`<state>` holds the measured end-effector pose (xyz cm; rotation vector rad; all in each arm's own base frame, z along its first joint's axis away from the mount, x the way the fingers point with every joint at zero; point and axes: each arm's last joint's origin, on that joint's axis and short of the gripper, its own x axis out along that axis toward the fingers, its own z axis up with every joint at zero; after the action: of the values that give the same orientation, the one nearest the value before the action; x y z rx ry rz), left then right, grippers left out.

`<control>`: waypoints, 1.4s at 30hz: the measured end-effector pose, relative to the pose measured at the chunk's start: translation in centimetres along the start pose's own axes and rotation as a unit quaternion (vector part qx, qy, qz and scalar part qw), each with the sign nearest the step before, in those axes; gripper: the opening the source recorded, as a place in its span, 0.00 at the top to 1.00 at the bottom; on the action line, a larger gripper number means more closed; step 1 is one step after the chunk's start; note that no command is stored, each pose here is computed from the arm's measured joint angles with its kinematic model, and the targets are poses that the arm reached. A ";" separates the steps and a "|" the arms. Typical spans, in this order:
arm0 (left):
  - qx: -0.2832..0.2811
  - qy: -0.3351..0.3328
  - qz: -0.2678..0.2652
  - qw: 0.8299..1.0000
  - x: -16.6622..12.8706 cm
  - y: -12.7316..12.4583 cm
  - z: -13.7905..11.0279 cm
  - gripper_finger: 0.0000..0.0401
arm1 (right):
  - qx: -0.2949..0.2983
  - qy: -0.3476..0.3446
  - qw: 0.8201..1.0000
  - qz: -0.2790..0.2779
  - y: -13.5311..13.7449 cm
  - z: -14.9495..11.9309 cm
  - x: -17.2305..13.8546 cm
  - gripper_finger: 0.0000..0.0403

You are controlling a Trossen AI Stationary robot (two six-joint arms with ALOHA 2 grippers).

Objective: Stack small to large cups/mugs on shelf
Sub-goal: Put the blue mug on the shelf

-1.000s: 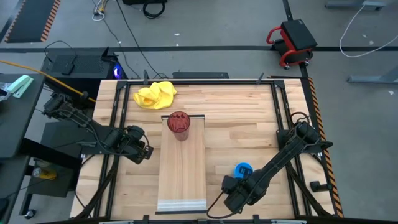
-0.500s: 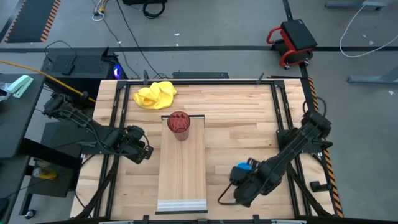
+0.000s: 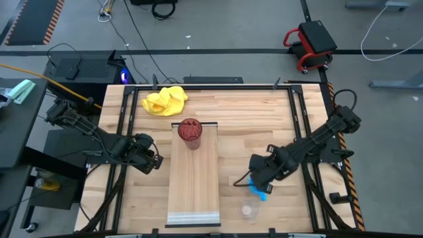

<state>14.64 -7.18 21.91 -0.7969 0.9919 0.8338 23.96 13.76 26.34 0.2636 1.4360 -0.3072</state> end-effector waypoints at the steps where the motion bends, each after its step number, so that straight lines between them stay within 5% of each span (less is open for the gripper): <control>1: 0.000 0.000 0.000 1.000 0.0 0.0 0.0 0.88 | 0.002 -0.002 1.000 0.021 -0.3 0.1 0.6 0.78; 29: -0.004 0.001 -0.011 1.000 0.0 -0.2 0.0 0.83 | -0.032 -0.003 0.997 0.072 -2.3 -0.7 4.1 0.78; 42: -0.007 0.001 -0.018 1.000 0.0 -0.4 0.0 0.84 | 0.014 -0.012 0.996 0.082 -2.9 0.2 4.7 0.85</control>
<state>14.94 -7.36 21.98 -0.8259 0.9716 0.8110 23.60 10.71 21.74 0.3974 1.3786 -0.1955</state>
